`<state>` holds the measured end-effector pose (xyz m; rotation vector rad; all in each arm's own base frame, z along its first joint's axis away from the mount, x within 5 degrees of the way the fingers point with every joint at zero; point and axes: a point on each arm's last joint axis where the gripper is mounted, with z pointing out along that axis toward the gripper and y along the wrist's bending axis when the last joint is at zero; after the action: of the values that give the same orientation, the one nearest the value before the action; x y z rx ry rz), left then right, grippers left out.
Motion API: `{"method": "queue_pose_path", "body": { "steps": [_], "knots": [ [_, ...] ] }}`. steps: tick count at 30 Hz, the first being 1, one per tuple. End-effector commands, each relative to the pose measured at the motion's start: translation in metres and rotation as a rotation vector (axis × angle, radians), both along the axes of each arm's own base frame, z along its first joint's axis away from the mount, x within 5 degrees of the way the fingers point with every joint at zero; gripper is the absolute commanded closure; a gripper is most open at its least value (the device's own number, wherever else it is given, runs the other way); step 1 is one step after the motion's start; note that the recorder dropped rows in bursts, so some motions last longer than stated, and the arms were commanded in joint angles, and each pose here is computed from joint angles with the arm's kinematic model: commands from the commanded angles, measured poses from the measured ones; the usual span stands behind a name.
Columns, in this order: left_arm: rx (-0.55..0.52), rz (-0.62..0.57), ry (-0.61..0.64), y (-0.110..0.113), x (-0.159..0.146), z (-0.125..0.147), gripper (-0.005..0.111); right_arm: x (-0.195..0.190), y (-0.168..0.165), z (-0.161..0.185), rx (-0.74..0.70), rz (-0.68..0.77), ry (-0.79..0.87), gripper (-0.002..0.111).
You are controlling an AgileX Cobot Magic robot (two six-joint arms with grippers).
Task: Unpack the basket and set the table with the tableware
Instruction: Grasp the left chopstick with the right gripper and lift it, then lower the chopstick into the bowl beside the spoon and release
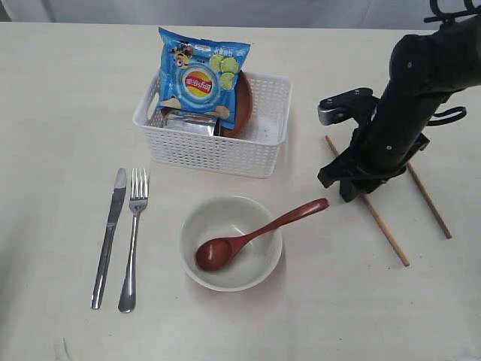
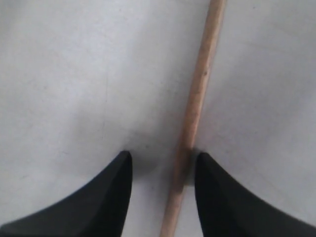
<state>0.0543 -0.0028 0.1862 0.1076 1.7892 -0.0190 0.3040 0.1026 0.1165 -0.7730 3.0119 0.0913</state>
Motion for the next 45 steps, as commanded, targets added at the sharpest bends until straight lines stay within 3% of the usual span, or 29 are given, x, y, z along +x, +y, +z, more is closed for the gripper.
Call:
{"method": "queue_pose_path", "body": {
  "steps": [1, 6, 15, 23, 33, 36, 39, 45],
  "knots": [
    [-0.012, -0.008, -0.005, -0.001, 0.0, 0.0, 0.107, 0.0, -0.001, -0.008, -0.013, 0.012, 0.018, 0.074],
    [-0.012, -0.008, -0.005, -0.001, 0.0, 0.0, 0.107, -0.001, -0.001, -0.009, -0.015, 0.012, 0.022, 0.108],
    [-0.012, -0.008, -0.005, -0.001, 0.0, 0.0, 0.107, -0.003, -0.002, 0.004, -0.009, -0.056, 0.015, 0.109],
    [-0.012, -0.008, -0.005, -0.001, 0.0, 0.0, 0.107, -0.009, -0.01, 0.056, 0.03, -0.168, -0.086, 0.109],
    [-0.012, -0.008, -0.005, -0.001, 0.0, 0.0, 0.107, -0.061, -0.009, 0.137, 0.19, -0.215, -0.052, 0.109],
    [-0.012, -0.008, -0.005, -0.001, 0.0, 0.0, 0.107, -0.095, 0.016, 0.17, 0.362, -0.153, -0.042, 0.109],
    [-0.012, -0.008, -0.005, -0.001, 0.0, 0.0, 0.107, -0.114, 0.05, 0.181, 0.504, -0.109, -0.026, 0.109],
    [-0.012, -0.008, -0.005, -0.001, 0.0, 0.0, 0.107, -0.127, 0.119, 0.15, 0.524, -0.067, 0.004, 0.109]
  ]
}}
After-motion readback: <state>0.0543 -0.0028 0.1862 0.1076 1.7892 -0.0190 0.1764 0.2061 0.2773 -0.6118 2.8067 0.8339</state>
